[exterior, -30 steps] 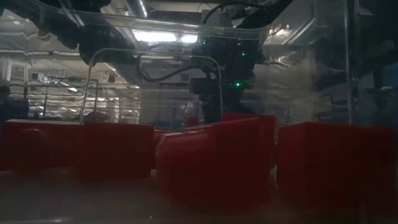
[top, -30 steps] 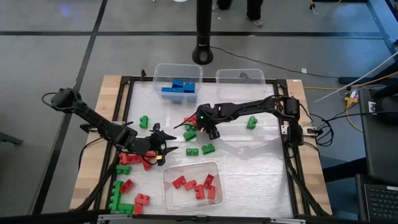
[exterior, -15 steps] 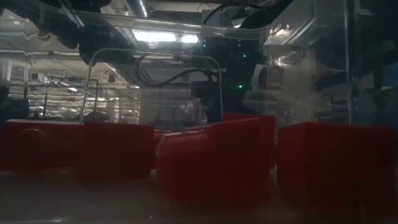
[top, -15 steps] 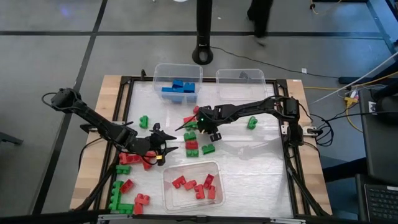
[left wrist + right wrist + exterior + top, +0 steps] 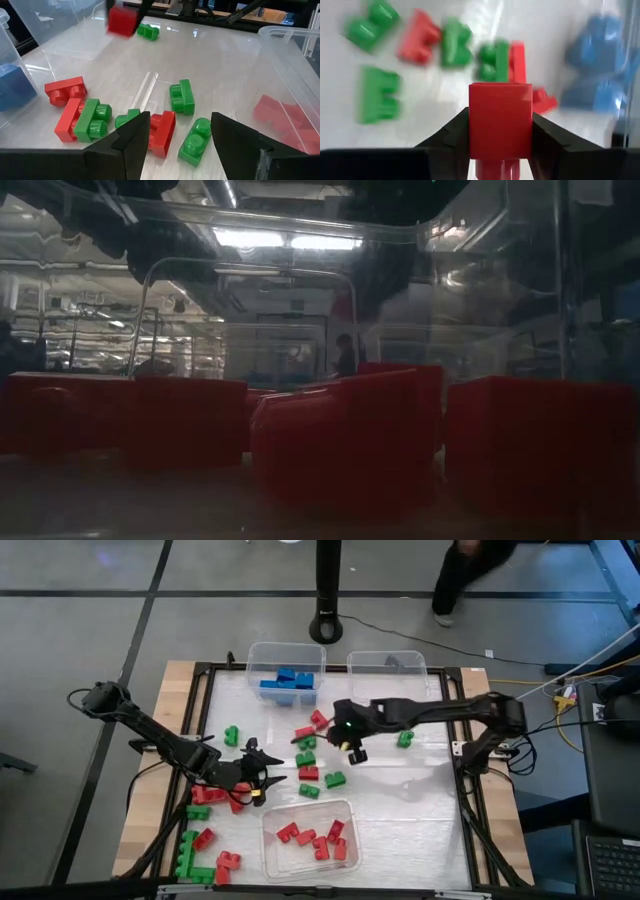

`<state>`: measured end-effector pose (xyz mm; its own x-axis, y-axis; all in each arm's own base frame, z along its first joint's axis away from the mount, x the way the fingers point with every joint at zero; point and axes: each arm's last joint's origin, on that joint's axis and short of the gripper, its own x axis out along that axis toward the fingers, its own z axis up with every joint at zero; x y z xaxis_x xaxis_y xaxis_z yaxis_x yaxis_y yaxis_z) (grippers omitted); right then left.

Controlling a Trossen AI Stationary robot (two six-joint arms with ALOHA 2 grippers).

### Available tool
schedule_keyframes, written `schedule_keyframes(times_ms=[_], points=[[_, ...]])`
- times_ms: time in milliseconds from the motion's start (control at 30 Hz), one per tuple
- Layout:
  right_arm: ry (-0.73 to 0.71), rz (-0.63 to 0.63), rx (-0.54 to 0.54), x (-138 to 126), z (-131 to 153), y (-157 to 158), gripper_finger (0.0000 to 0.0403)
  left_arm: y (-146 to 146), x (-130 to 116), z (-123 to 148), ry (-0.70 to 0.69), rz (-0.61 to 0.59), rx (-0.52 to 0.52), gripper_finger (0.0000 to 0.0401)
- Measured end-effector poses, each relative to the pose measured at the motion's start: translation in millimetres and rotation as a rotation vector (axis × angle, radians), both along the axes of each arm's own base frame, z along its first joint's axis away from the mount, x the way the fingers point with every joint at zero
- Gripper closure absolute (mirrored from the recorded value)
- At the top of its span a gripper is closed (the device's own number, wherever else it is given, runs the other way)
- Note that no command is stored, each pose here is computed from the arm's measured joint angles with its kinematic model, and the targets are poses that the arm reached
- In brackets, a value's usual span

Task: Sort blocks
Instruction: Put the red game piece into the bottom transparent bin

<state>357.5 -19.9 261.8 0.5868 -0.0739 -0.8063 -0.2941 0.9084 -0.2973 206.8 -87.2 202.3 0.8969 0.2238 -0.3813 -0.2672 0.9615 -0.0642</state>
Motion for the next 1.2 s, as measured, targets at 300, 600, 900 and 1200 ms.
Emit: schedule_keyframes(times_ms=[300, 600, 900, 1200], points=[[-0.212, 0.172, 0.106, -17, 45, 74, 0.0261, 0, 0, 0, -0.004, 0.0, -0.002, 0.0203], [-0.28, 0.376, 0.242, -22, 45, 145, 0.0261, 0, 0, 0, -0.009, 0.007, -0.019, 0.0203], [-0.317, 0.418, 0.208, -18, 30, 181, 0.0243, 0, 0, 1, -0.013, 0.008, -0.023, 0.0203], [-0.328, 0.323, 0.117, -3, 12, 182, 0.0217, 0, 0, 1, -0.016, 0.012, -0.033, 0.0203]])
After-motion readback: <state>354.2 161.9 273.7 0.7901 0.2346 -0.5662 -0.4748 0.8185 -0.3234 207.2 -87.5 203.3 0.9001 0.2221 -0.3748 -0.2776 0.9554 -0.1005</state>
